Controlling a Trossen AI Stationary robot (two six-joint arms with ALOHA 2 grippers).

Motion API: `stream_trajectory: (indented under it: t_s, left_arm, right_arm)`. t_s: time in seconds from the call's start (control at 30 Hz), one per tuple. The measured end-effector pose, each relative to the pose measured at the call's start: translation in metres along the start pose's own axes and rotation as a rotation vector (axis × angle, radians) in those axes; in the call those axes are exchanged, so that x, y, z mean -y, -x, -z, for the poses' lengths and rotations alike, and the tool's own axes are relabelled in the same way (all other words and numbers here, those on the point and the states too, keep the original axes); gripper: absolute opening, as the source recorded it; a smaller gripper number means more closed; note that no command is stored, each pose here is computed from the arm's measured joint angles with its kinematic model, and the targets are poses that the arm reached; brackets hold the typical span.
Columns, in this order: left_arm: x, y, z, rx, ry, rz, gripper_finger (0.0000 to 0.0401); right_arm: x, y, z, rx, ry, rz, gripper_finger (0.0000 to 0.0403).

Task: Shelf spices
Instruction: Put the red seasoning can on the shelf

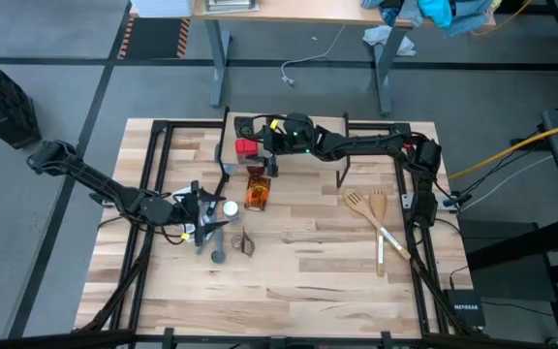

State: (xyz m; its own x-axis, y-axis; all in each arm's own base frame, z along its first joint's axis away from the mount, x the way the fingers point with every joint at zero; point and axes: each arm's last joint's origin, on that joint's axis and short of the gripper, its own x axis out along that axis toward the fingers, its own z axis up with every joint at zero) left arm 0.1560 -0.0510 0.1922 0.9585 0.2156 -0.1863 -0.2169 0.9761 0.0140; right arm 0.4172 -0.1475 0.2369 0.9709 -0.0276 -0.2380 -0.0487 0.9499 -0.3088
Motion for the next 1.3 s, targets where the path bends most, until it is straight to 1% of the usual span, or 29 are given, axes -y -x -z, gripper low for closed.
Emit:
stream_trajectory:
  t_s: [0.07,0.23,0.33,0.83,1.13,1.3]
  left_arm:
    - [0.0,0.0,0.0,0.0,0.0,0.0,0.0331]
    - [0.0,0.0,0.0,0.0,0.0,0.0,0.0331]
    - [-0.0001,0.0,0.0,0.0,-0.001,-0.001,0.0331]
    - [-0.0001,-0.0001,0.0001,0.0,0.0,-0.001,0.0331]
    - [0.0,0.0,0.0001,-0.001,0.0,0.0,0.0331]
    - [0.0,0.0,0.0001,-0.001,-0.001,0.0,0.0331]
  right_arm:
    - [0.0002,0.0,-0.0005,0.004,0.002,0.003,0.0262]
    - [0.0028,0.0001,-0.0013,-0.008,0.025,0.077,0.024]
    - [0.0031,0.0001,-0.0012,-0.011,0.032,0.083,0.0233]
    - [0.003,0.0001,-0.0012,-0.011,0.029,0.082,0.0232]
    - [0.0027,0.0,-0.0007,-0.018,-0.014,0.088,0.0232]
    - [0.0027,0.0,-0.0003,-0.027,-0.015,0.1,0.0246]
